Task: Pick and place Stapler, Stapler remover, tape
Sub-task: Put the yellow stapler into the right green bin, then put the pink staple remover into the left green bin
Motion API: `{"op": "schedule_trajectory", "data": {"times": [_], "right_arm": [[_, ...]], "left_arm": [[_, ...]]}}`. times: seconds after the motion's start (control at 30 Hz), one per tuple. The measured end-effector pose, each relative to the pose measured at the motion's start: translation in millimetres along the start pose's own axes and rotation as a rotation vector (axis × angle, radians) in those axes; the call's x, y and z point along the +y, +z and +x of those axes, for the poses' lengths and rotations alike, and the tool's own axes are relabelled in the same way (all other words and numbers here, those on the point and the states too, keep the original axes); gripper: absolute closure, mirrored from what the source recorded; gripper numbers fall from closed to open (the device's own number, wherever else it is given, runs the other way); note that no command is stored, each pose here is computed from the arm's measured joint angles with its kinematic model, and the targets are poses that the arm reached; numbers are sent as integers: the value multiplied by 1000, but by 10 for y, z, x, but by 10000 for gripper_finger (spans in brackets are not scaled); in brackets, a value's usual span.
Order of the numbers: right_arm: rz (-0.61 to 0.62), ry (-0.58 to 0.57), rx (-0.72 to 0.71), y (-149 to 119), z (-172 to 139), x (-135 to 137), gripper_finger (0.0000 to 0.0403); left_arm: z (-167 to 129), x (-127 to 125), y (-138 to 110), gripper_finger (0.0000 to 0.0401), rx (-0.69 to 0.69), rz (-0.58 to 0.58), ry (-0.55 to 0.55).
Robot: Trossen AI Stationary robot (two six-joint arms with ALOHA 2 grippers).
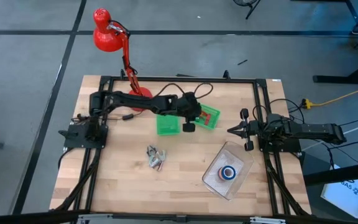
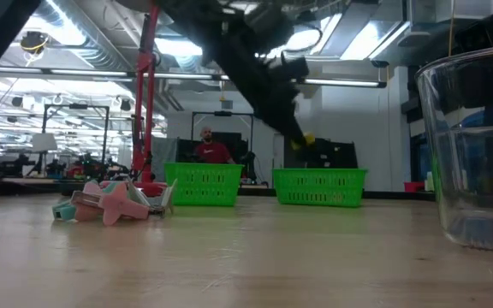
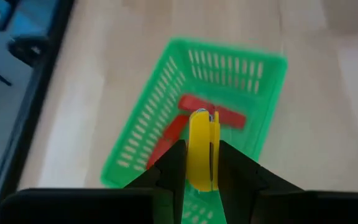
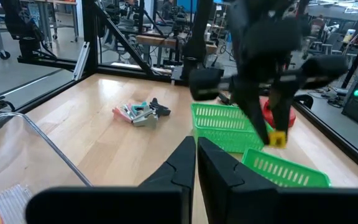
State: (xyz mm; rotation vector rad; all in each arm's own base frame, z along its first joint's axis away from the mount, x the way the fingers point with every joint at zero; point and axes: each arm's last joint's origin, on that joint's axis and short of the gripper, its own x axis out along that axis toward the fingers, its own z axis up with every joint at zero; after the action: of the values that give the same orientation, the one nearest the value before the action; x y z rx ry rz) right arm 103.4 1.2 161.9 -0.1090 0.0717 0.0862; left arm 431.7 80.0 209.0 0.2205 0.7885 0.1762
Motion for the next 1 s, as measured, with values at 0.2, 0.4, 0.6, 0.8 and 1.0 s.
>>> {"op": "schedule_trajectory", "data": {"times": [0.2, 0.4, 0.6, 0.8, 1.0], "right_arm": [[0, 0, 0, 1, 0, 0, 382], [0, 0, 0, 0, 0, 0, 382], [0, 0, 0, -1, 0, 0, 382], [0, 0, 0, 1, 0, 0, 382], [0, 0, 0, 0, 0, 0, 382]], "left_arm": [[261, -48, -159, 333, 61, 77, 8], [320, -35, -151, 308, 51, 80, 93], [291, -9, -48, 258, 10, 74, 71], [263, 26, 32, 222, -9, 69, 95], [138, 65, 103, 222, 3, 60, 177]]}}
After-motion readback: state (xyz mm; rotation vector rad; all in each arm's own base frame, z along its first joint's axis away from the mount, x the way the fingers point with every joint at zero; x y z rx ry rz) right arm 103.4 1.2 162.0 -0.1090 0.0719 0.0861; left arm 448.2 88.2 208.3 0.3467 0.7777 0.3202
